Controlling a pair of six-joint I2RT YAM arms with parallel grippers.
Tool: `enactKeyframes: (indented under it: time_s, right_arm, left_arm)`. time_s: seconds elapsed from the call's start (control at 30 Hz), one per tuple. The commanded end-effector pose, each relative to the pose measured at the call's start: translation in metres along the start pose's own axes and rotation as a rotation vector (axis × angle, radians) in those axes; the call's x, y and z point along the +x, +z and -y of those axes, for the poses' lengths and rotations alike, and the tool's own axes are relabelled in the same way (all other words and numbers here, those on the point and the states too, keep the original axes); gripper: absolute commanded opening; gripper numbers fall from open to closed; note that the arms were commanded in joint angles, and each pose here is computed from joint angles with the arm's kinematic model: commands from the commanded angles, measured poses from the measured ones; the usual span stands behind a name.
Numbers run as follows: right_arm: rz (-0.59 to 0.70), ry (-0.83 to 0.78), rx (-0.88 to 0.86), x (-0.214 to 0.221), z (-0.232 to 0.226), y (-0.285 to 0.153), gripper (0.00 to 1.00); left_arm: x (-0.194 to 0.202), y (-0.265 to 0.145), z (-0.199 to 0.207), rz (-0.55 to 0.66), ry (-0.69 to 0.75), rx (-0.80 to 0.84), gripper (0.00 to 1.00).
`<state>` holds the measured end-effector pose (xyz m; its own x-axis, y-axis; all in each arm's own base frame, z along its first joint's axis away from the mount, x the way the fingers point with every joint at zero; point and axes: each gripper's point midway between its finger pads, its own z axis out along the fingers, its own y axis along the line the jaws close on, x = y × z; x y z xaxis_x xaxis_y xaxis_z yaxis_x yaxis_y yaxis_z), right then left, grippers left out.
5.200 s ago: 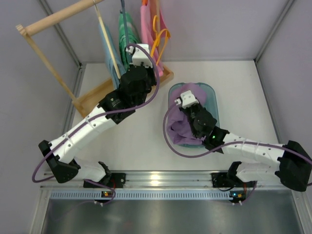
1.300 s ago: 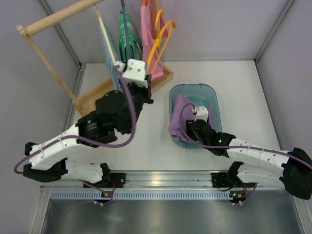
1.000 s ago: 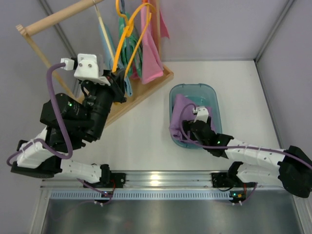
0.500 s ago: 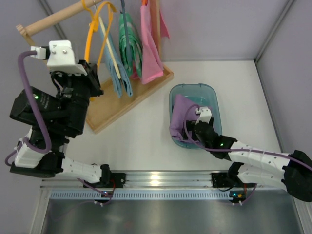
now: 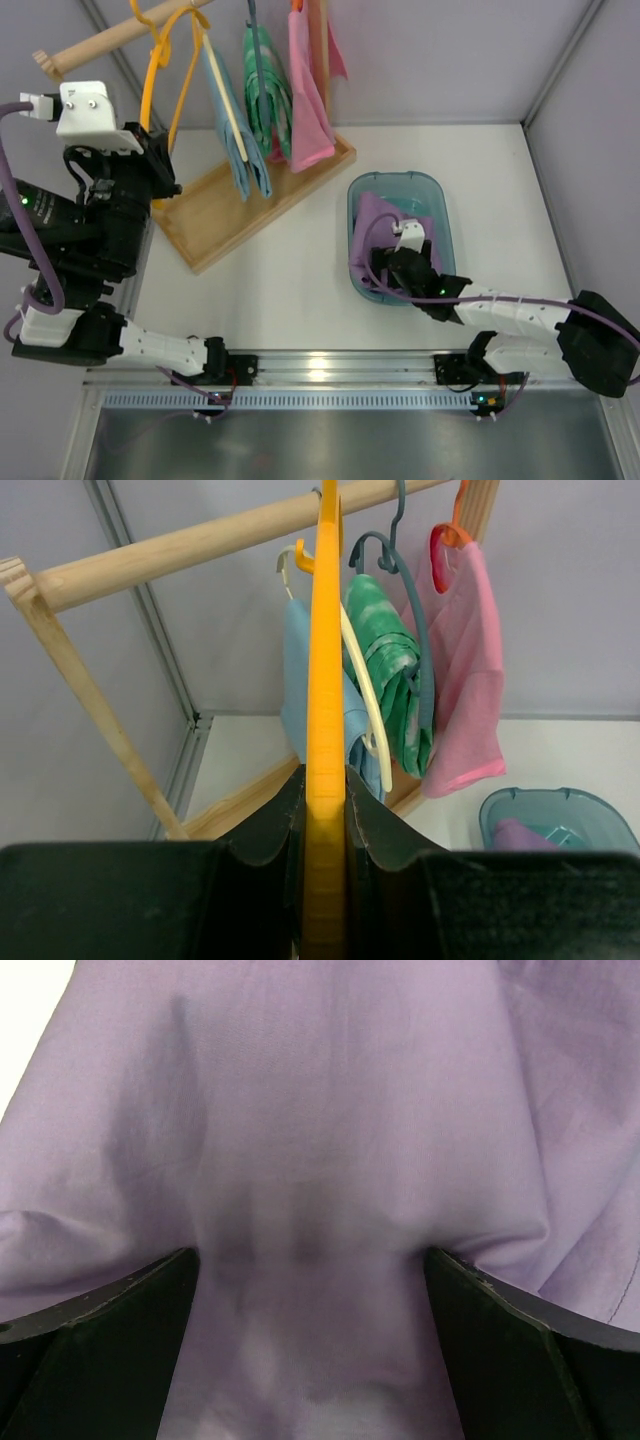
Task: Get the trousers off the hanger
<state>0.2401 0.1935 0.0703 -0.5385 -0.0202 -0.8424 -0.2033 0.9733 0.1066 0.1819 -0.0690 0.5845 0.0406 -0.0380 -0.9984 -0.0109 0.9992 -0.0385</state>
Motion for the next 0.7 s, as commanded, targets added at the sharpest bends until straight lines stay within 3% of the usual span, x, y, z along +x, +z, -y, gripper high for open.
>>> enactKeyframes:
  time_s: [0.0,0.3,0.67]
  right_arm:
    - [0.038,0.048,-0.035,-0.02,-0.014,0.005,0.97]
    - [0.014,0.04,-0.039,-0.015,-0.017,0.011,0.98]
    - [-0.005,0.042,-0.046,-0.014,-0.023,0.018,0.97]
  left_arm:
    - [0.027,-0.011,-0.035,-0.14,0.076,-0.196,0.0]
    - [0.028,-0.013,-0.074,-0.138,-0.045,-0.198,0.0]
    - [0.04,-0.015,-0.092,-0.139,0.04,-0.307,0.0]
